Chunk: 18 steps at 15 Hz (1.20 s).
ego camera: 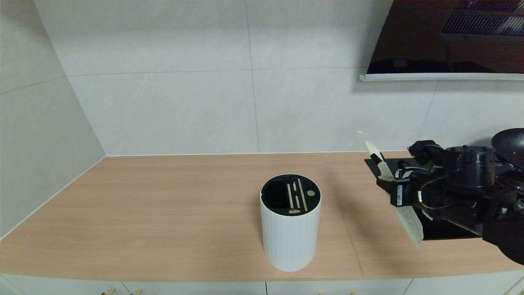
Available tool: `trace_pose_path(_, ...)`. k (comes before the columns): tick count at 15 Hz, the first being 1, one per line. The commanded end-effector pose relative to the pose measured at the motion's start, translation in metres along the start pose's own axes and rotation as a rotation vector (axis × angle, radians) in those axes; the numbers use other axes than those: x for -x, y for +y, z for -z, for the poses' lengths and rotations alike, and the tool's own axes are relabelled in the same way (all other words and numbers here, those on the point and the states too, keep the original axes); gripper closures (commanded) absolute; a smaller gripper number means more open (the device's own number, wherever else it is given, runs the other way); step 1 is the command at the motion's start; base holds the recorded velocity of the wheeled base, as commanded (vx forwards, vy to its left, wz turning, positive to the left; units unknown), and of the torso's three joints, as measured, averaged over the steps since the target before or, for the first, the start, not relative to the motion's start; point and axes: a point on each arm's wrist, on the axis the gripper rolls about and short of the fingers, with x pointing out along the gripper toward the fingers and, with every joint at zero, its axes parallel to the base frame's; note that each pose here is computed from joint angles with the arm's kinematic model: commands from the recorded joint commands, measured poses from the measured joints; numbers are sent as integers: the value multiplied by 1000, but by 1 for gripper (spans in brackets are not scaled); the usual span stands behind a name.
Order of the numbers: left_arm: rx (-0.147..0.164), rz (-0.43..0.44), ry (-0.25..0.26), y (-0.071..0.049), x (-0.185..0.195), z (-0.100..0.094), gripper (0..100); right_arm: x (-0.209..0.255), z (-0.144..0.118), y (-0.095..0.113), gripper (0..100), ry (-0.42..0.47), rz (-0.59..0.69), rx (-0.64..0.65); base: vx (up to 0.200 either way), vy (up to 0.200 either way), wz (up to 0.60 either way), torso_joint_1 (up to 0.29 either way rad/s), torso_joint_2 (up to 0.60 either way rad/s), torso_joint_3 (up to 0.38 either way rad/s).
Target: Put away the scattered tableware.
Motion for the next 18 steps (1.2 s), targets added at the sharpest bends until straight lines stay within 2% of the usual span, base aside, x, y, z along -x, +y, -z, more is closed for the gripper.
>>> trace_pose_path(1, -6, 208, 162, -1, -25, -56, 0, 58, -72, 32, 100, -186, -130, 13, 0, 0, 0, 0, 0, 0)
trace_pose_path(3, -9, 320, 284, -1, -69, -84, 0, 68, -95, 54, 100, -211, -212, 6, 0, 0, 0, 0, 0, 0)
trace_pose_path(4, 1, 356, 313, -1, -85, -92, 0, 70, -96, 64, 100, -208, -248, 4, 0, 0, 0, 0, 0, 0)
trace_pose_path(5, 16, 412, 330, -2, -108, -103, 0, 73, -92, 72, 100, -198, -278, 11, 0, 0, 0, 0, 0, 0)
trace_pose_path(6, 20, 432, 335, -3, -117, -106, 0, 74, -89, 74, 100, -188, -284, 14, 0, 0, 0, 0, 0, 0)
trace_pose_path(8, 62, 468, 331, -6, -149, -114, 0, 83, -83, 71, 100, -186, -282, 18, 0, 0, 0, 0, 0, 0)
trace_pose_path(9, 121, 506, 324, -11, -163, -115, 0, 87, -84, 70, 100, -194, -287, 16, 0, 0, 0, 0, 0, 0)
trace_pose_path(10, 194, 541, 312, -18, -173, -118, 0, 89, -85, 70, 100, -200, -291, 16, 0, 0, 0, 0, 0, 0)
trace_pose_path(12, 412, 651, 286, -39, -192, -130, 0, 92, -85, 78, 100, -201, -318, 21, 0, 0, 0, 0, 0, 0)
trace_pose_path(13, 514, 677, 278, -47, -202, -133, 0, 94, -84, 83, 100, -196, -337, 27, 0, 0, 0, 0, 0, 0)
trace_pose_path(14, 575, 682, 278, -51, -213, -131, 0, 96, -82, 90, 100, -192, -366, 32, 0, 0, 0, 0, 0, 0)
trace_pose_path(15, 588, 679, 283, -52, -218, -129, 0, 97, -82, 93, 100, -190, -376, 35, 0, 0, 0, 0, 0, 0)
trace_pose_path(16, 601, 631, 299, -57, -236, -119, 0, 98, -80, 99, 100, -185, -393, 41, 0, 0, 0, 0, 0, 0)
trace_pose_path(18, 606, 615, 328, -69, -246, -112, 0, 100, -78, 109, 100, -178, -430, 49, 0, 0, 0, 0, 0, 0)
